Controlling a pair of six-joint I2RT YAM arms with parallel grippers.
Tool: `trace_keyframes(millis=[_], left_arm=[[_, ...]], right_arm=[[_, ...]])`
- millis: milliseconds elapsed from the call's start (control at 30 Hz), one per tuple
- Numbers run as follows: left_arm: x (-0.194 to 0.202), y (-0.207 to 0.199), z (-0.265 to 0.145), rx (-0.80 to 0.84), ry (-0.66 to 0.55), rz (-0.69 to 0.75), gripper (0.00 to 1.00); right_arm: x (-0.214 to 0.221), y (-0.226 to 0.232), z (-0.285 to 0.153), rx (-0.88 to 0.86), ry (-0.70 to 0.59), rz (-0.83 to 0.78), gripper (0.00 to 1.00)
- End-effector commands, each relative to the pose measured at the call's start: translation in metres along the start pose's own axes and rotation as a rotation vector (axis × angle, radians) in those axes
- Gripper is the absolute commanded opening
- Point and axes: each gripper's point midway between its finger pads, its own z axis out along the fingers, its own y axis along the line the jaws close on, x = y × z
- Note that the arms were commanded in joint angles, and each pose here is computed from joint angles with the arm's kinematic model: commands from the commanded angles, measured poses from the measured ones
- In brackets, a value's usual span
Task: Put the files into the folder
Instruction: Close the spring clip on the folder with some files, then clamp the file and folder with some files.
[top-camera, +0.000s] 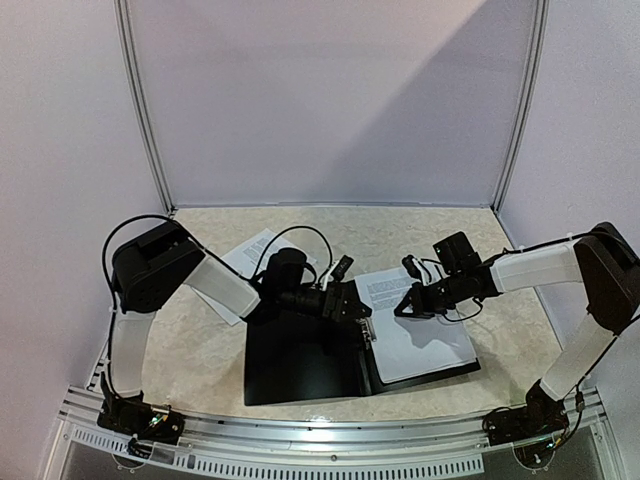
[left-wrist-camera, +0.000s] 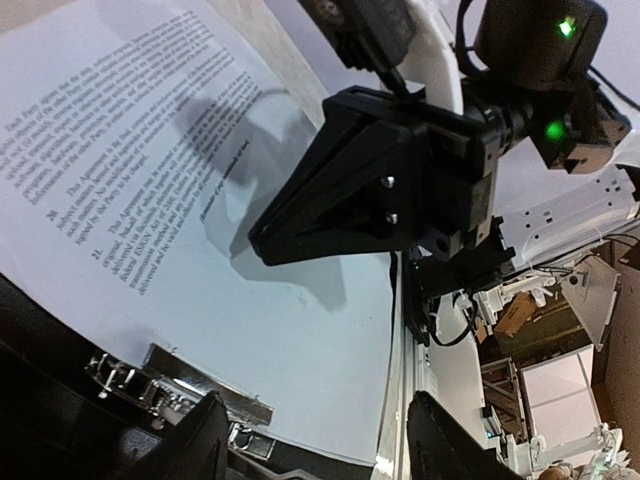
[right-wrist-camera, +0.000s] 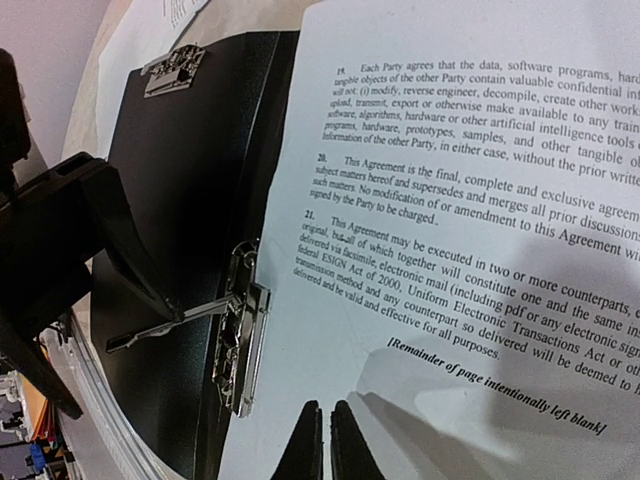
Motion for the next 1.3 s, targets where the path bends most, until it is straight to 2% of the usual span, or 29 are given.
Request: trace_keyframes(millis=[0, 100, 300, 367, 400, 467, 600, 700, 933, 1133, 1267], left_arm=[[-0.009, -0.03, 0.002, 0.043, -0.025, 0.056, 0.61], [-0.014, -0.039, 0.003, 0.049, -0.033, 0.069, 0.61], [-0.045, -0.06, -0.007, -0.027, -0.08, 0.158, 0.63], [-0.062, -0.069, -0.015, -0.101, -0.102, 0.227, 0.63], [-0.071, -0.068, -0.02, -0.164, -0.112, 0.246, 0.63], [-0.084, -0.058, -0.032, -0.319, -0.133, 0.259, 0.63], [-0.094, -0.01, -0.075, -0.716, -0.168, 0.185, 0.62], [-0.091, 0.012, -0.095, -0.867, -0.185, 0.116, 0.61], [-0.069, 0.035, -0.099, -0.921, -0.157, 0.041, 0.57], [-0.055, 0.043, -0.094, -0.897, -0.124, 0.026, 0.56], [-0.051, 0.047, -0.09, -0.889, -0.108, 0.026, 0.56]], right_arm=[[-0.011, 0.01, -0.008, -0.017, -0.035, -0.012, 0.05], [-0.012, 0.013, -0.012, -0.02, -0.049, -0.018, 0.13], [-0.024, 0.025, -0.035, 0.029, -0.153, -0.066, 0.54], [-0.034, 0.038, -0.044, 0.059, -0.187, -0.108, 0.63], [-0.036, 0.047, -0.048, 0.05, -0.192, -0.13, 0.64], [-0.037, 0.059, -0.052, 0.013, -0.192, -0.113, 0.64], [-0.026, 0.075, -0.04, -0.091, -0.121, 0.047, 0.61], [-0.016, 0.084, -0.022, -0.119, -0.067, 0.099, 0.56], [-0.009, 0.093, 0.013, -0.19, 0.027, 0.21, 0.4], [-0.012, 0.107, 0.026, -0.257, 0.061, 0.255, 0.39], [-0.009, 0.11, 0.035, -0.265, 0.091, 0.273, 0.32]])
